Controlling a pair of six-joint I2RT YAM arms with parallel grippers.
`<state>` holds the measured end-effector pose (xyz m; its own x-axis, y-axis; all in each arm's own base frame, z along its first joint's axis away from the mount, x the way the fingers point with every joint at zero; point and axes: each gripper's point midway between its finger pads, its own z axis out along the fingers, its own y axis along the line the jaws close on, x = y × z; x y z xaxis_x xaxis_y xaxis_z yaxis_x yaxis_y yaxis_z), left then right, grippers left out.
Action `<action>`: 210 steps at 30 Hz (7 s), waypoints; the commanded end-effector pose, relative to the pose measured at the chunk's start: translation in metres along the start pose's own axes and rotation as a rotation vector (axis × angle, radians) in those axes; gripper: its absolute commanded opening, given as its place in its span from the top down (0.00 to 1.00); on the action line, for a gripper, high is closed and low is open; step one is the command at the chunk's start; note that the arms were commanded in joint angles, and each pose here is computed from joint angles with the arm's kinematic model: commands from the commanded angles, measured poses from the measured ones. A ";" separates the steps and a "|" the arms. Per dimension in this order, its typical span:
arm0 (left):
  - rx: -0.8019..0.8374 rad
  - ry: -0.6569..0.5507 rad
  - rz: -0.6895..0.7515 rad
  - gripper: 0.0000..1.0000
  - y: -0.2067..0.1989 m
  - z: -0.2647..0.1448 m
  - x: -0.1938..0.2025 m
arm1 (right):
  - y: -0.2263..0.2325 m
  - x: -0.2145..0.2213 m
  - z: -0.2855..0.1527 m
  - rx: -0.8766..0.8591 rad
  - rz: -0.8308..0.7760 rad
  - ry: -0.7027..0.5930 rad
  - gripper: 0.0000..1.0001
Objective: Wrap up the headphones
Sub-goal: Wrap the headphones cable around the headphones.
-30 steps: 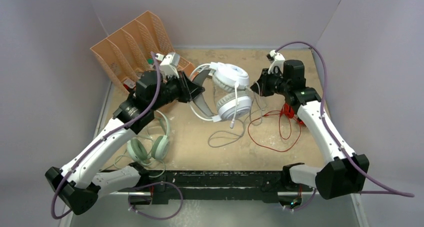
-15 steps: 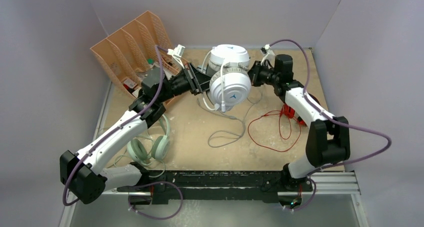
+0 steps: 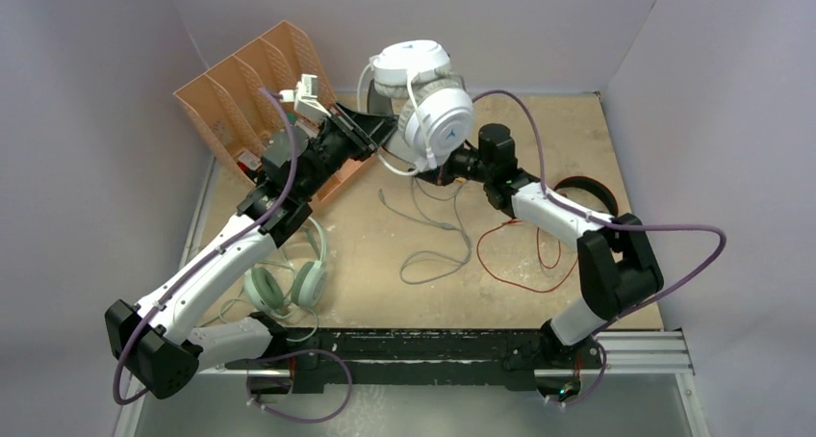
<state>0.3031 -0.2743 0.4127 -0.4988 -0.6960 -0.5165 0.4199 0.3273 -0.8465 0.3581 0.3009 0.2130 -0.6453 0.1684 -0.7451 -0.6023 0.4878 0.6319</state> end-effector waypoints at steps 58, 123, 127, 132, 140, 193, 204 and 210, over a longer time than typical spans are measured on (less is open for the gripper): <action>-0.318 0.963 1.053 1.00 0.133 -0.092 0.185 | 0.049 -0.091 -0.108 0.239 -0.263 0.050 1.00; -0.783 -0.136 0.562 1.00 0.054 -0.049 -0.098 | 0.056 0.039 -0.081 -0.063 -0.352 -0.144 0.25; -0.795 -0.140 0.571 1.00 0.050 -0.057 -0.103 | 0.046 0.035 -0.080 -0.078 -0.344 -0.142 0.07; -0.797 -0.155 0.584 1.00 0.039 -0.060 -0.112 | 0.059 0.050 -0.068 -0.241 -0.415 -0.074 0.05; -0.696 -0.130 0.527 1.00 0.017 -0.052 -0.107 | 0.082 0.047 -0.047 -0.445 -0.376 -0.140 0.13; -0.624 -0.610 0.489 1.00 -0.116 -0.170 -0.233 | -0.177 0.087 -0.175 1.037 0.123 -0.428 1.00; -0.637 -0.748 0.477 1.00 -0.133 -0.231 -0.257 | -0.213 0.124 -0.227 1.278 0.360 -0.386 1.00; -0.677 -0.749 0.489 1.00 -0.125 -0.232 -0.256 | -0.212 0.123 -0.220 1.210 0.369 -0.341 0.86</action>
<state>0.2059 0.0026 0.5938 0.1654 -0.4346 -0.8853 -0.1922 0.8663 -0.4611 0.3075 0.0343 0.0398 -0.3838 0.5801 -0.7185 0.4860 0.7885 0.3770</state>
